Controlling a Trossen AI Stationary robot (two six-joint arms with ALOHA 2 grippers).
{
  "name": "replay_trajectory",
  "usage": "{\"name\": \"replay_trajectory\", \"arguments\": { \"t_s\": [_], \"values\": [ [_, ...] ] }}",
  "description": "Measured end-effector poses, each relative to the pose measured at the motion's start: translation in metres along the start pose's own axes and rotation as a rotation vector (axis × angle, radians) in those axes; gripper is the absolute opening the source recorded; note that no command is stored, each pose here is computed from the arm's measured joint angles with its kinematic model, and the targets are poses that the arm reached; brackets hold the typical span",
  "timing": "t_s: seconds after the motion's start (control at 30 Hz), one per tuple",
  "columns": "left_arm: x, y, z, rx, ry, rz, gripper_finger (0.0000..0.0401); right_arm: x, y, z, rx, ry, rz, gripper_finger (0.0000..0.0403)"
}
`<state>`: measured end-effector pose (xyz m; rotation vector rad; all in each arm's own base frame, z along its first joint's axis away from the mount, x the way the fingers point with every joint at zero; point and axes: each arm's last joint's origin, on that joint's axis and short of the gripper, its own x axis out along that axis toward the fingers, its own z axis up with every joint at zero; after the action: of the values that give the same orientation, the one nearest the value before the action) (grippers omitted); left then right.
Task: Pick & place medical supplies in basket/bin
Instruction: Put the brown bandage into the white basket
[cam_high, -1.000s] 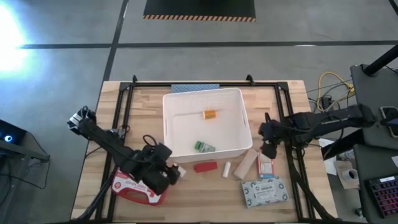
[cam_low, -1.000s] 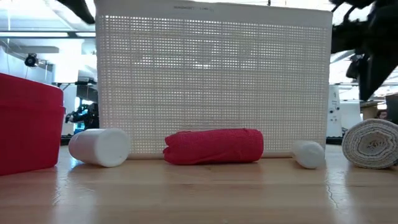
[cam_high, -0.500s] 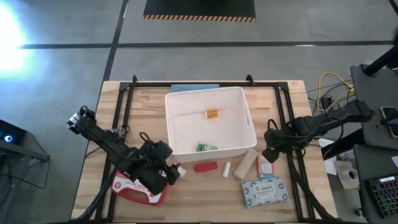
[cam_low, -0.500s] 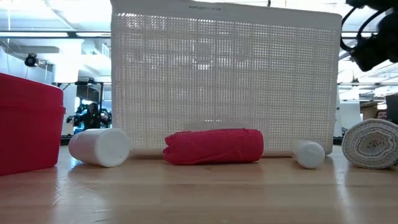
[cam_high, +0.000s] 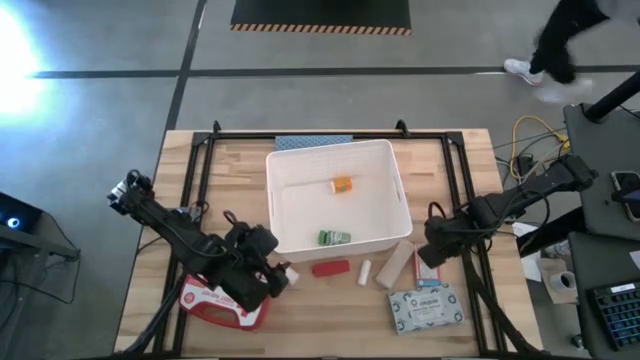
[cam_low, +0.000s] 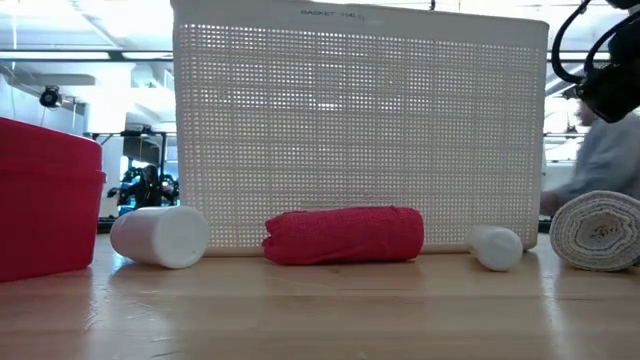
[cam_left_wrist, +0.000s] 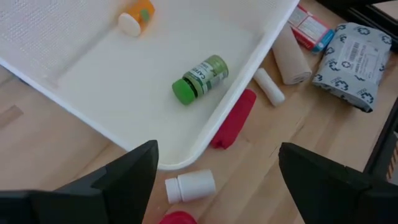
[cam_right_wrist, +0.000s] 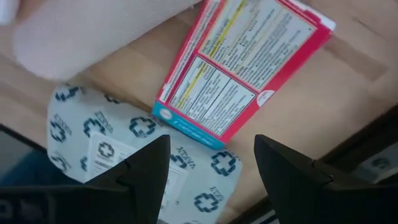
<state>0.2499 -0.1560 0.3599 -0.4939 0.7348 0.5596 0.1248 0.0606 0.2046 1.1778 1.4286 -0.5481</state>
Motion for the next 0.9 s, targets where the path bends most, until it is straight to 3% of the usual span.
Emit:
{"name": "replay_trajectory", "arguments": {
  "t_s": [0.23, 0.47, 0.67, 0.9],
  "values": [
    [-0.007, 0.007, 0.002, 0.066, -0.019, 0.011, 0.031, 0.008, -0.004, -0.001, 0.139, -0.017, -0.017, 0.0224],
    [-0.018, 0.028, 0.005, 0.143, -0.012, 0.108, 0.031, 0.018, 0.004, 0.005, 0.285, -0.178, 0.144, 0.0224],
    [-0.03, 0.043, 0.01, 0.152, -0.021, 0.123, 0.031, 0.023, 0.005, 0.011, 0.424, -0.319, 0.24, 0.0224],
    [-0.04, 0.057, 0.013, 0.161, -0.033, 0.137, 0.031, 0.036, 0.001, 0.016, 0.563, -0.347, 0.228, 0.0224]
  ]
}}
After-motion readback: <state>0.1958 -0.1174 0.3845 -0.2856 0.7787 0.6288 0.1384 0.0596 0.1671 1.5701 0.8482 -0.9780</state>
